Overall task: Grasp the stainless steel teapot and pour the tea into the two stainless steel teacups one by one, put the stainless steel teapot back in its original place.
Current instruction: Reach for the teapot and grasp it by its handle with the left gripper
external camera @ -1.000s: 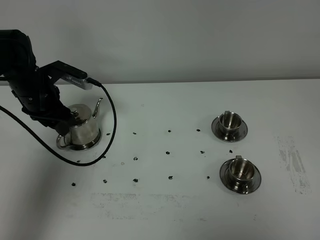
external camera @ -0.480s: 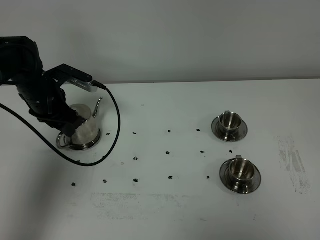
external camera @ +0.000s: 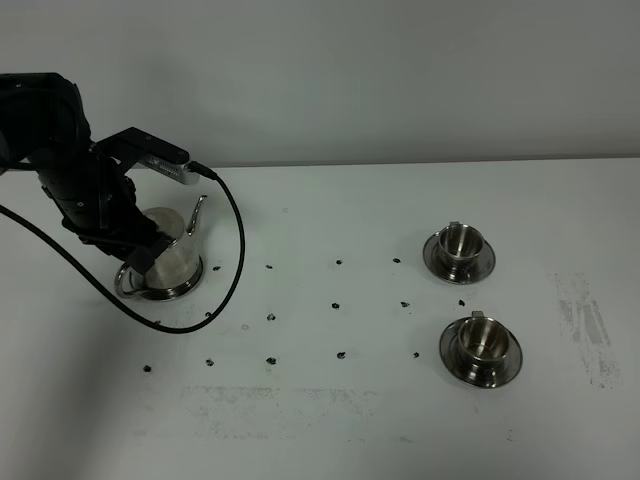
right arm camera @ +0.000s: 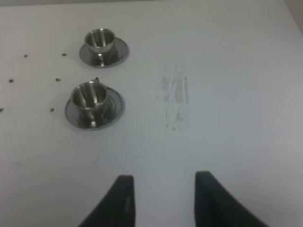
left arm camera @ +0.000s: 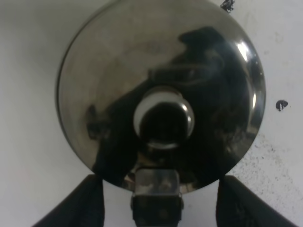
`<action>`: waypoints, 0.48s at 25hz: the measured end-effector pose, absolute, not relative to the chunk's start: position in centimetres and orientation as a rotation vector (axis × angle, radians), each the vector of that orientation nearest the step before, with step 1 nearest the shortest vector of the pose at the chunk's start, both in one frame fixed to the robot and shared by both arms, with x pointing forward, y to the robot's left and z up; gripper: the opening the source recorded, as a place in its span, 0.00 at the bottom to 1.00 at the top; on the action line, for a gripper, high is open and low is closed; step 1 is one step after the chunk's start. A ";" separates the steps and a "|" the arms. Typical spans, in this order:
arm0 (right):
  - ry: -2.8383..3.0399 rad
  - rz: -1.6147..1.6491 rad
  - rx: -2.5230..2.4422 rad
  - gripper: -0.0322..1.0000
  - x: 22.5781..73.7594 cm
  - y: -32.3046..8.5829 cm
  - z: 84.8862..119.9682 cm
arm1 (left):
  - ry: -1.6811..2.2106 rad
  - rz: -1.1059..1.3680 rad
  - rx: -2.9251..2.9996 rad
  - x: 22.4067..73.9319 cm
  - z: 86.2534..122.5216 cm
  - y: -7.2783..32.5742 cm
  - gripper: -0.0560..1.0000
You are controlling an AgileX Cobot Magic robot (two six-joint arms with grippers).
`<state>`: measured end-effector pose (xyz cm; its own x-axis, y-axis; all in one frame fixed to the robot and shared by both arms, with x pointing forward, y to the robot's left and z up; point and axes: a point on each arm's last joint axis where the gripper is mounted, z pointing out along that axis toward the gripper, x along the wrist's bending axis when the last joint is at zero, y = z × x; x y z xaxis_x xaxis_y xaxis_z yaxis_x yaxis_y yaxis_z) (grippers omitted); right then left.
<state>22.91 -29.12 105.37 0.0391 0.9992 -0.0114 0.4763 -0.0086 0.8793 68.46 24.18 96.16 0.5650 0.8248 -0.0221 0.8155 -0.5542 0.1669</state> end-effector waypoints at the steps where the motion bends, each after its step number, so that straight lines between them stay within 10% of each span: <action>1: 1.532 0.900 1.582 0.32 22.9 -29.1 105.4 | 1.396 0.086 2.635 68.4 96.1 24.2 0.56; 12: 1.532 0.900 1.582 0.32 22.9 -29.1 105.4 | 1.467 0.070 2.613 68.3 95.5 24.2 0.56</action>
